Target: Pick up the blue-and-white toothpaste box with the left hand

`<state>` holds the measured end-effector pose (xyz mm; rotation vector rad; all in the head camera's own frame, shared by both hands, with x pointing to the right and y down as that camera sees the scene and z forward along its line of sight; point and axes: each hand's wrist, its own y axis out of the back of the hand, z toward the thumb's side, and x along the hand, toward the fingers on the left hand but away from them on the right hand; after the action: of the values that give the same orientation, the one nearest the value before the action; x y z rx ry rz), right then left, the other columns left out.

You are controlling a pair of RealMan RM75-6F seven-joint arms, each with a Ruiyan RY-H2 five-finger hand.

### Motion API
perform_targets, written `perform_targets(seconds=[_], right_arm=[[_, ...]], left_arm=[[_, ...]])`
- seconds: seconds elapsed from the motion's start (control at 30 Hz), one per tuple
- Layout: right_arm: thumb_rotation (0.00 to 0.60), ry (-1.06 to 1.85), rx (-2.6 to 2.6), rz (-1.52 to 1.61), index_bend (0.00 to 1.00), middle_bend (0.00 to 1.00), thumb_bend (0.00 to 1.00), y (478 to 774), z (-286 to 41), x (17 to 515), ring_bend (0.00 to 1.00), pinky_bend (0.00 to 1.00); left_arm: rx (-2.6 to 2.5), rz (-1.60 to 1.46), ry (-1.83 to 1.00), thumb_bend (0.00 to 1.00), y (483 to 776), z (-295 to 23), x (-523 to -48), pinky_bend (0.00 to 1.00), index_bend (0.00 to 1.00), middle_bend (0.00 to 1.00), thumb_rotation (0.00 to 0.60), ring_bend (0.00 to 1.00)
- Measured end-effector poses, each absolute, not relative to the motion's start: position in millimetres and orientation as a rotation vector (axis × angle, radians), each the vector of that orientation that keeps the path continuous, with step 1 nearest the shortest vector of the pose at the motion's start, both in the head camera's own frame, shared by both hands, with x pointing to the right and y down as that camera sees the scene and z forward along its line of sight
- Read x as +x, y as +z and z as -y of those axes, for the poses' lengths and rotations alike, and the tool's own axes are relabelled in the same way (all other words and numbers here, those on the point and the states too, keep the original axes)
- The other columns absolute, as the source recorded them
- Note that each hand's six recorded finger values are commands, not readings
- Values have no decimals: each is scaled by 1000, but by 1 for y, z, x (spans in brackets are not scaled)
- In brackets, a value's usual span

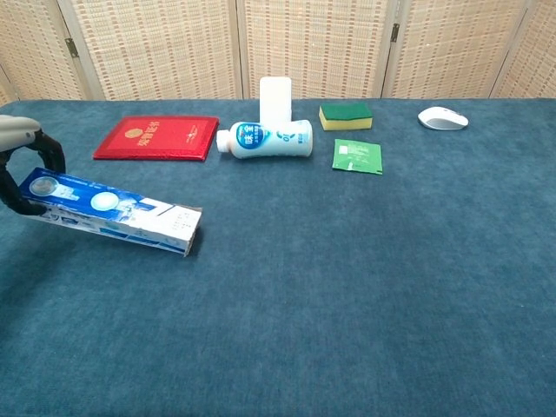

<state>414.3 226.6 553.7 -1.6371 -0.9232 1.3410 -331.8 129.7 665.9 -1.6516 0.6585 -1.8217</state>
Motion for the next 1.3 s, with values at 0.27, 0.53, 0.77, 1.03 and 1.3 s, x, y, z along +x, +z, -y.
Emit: perform_targets(seconds=[0.27, 0.53, 0.77, 1.03, 1.3], right_arm=[[600, 1335, -1640, 928, 0, 0, 181, 553, -227, 414, 0, 0], [600, 1335, -1640, 928, 0, 0, 181, 552, -227, 415, 0, 0], [600, 1340, -1639, 917, 0, 0, 181, 554, -228, 413, 0, 0], [600, 1354, -1641, 895, 0, 0, 181, 559, -228, 410, 0, 0], [600, 1349, -1643, 903, 0, 0, 181, 557, -228, 410, 0, 0]], left_arm=[[-1574, -590, -1771, 254, 650, -114, -308, 0, 507, 366, 600, 112], [-1338, -466, -1682, 254, 637, -99, -292, 0, 502, 366, 600, 112], [-1201, -421, -1547, 253, 617, -87, -288, 0, 473, 367, 600, 112], [-1070, -399, -1495, 253, 587, -67, -310, 0, 475, 367, 600, 122], [-955, -379, -1380, 253, 558, -50, -309, 0, 484, 366, 600, 139]])
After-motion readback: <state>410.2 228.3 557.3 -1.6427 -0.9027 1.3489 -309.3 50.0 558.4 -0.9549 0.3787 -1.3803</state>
